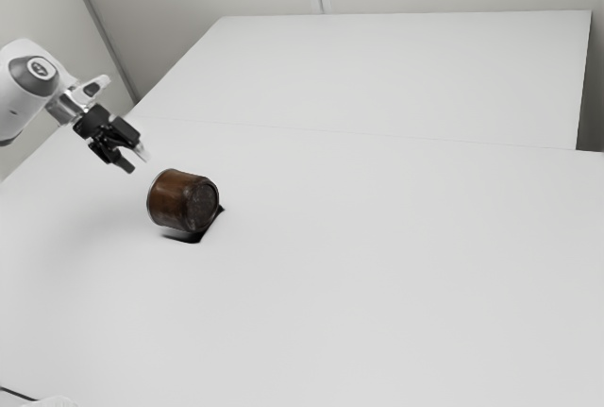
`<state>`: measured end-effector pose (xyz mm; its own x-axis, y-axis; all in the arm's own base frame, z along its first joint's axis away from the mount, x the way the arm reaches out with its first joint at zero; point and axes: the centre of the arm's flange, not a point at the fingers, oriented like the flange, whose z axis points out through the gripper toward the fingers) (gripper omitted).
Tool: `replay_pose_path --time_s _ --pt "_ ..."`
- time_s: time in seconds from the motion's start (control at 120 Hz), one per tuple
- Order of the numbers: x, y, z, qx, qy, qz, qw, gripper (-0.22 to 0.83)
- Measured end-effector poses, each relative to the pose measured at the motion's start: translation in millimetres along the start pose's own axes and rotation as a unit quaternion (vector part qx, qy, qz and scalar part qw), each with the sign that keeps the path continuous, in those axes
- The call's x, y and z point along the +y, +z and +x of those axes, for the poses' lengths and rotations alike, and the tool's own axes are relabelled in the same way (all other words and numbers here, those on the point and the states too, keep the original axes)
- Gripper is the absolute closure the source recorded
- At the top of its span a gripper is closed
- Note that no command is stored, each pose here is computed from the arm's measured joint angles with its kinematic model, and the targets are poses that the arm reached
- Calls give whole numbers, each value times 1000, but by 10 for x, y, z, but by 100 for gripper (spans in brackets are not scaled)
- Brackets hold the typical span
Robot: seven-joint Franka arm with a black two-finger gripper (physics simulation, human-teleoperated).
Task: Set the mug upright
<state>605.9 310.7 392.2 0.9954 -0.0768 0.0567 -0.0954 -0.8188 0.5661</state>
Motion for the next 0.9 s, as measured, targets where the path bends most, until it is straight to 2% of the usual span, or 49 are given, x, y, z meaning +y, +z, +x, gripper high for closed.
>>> replay_pose_path --time_s 0.242,0.542,0.625,0.767,0.9 --pt "-318 314 23 20 61 -77 995 0" --pt "-310 707 -63 45 69 -184 979 1" --pt "-292 759 -105 44 64 -202 976 9" --pt "-231 793 -100 40 59 -217 973 33" --pt "-183 793 -93 39 57 -228 971 46"
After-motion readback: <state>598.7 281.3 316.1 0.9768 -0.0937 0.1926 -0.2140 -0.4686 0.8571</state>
